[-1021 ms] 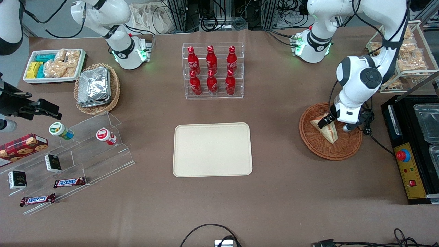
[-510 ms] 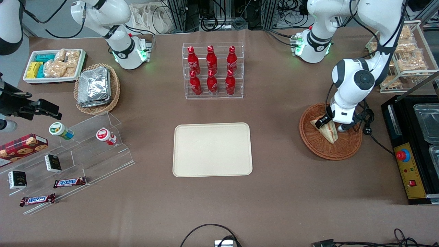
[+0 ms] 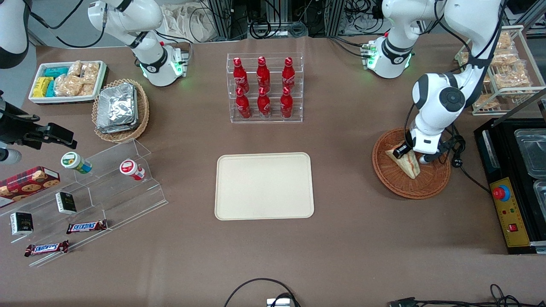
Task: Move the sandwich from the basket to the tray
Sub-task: 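Lower the left gripper and close it on the wrapped sandwich, then lift the sandwich with the left gripper and carry it toward the cream tray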
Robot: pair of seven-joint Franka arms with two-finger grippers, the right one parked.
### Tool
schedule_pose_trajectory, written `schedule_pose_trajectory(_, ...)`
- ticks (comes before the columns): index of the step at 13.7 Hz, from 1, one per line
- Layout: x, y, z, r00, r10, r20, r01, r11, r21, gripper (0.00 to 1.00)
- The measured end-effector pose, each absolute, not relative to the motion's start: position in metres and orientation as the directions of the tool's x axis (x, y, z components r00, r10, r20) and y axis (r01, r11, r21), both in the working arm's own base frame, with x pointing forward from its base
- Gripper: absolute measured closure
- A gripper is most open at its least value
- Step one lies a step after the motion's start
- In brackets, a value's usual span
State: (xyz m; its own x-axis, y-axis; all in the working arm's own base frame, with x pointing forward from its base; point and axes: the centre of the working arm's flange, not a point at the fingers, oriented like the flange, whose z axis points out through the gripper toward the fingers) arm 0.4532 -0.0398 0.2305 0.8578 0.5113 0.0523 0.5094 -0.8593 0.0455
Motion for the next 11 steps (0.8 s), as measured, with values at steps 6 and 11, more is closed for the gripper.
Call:
schedule_pose_trajectory(6,0.459,-0.046,0.288,0.945,0.325,0.048,0.324,-0.946,0.019,0.61)
schedule_pose_trajectory(11,0.473,-0.047,0.353,0.987,0.151,0.045,0.152,-0.988,-0.025,0.6)
